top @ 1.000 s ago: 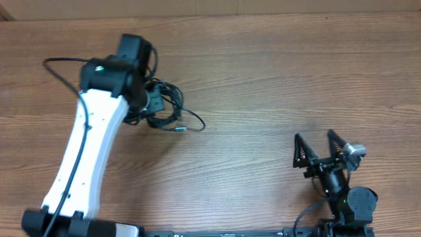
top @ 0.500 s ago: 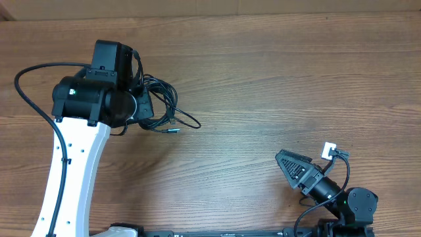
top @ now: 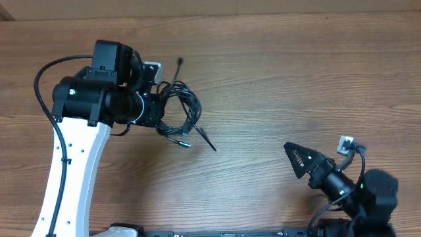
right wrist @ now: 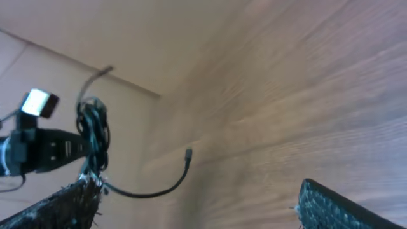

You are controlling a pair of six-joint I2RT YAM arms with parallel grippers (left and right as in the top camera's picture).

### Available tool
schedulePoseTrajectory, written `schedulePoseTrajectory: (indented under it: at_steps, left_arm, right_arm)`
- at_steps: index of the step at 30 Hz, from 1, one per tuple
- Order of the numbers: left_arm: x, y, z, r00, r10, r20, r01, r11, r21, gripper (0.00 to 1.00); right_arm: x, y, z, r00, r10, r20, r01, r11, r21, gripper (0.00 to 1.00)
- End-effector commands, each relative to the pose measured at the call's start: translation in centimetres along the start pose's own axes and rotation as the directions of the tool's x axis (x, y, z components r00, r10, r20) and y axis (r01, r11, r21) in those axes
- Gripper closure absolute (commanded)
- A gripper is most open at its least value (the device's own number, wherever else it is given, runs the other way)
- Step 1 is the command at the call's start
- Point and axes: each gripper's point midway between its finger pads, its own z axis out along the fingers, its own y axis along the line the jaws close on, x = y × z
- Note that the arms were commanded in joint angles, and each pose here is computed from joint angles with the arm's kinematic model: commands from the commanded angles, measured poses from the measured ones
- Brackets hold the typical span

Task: Untangle cables
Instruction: 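Lift the bundle with the left gripper and bring the right gripper toward it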

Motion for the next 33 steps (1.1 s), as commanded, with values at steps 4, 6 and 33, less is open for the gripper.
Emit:
schedulePoseTrajectory:
  at_steps: [4, 6, 33]
  left_arm:
    - [-0.7, -2.8, -1.1, 0.991, 0.118, 0.06, -0.126, 0.982, 0.139, 0.96]
    - [-0.7, -3.9, -1.3, 0.988, 0.136, 0.073, -0.148, 0.967, 0.205, 0.96]
    - [4.0, -6.6, 5.6, 0.983, 0.133, -0.128, -0.113, 0.981, 0.157, 0.96]
  right_arm:
    - [2.0, 4.6, 0.6, 0.959, -0.084, -0.271, 0.023, 0.975, -0.223, 0.01]
    - [1.5, 6.0, 1.0, 0.951, -0.084, -0.298, -0.007, 0.957, -0.291, 0.0]
    - [4.2, 10.1, 13.8, 0.947, -0.284, -0.149, 0.232, 0.927, -0.296, 0.6]
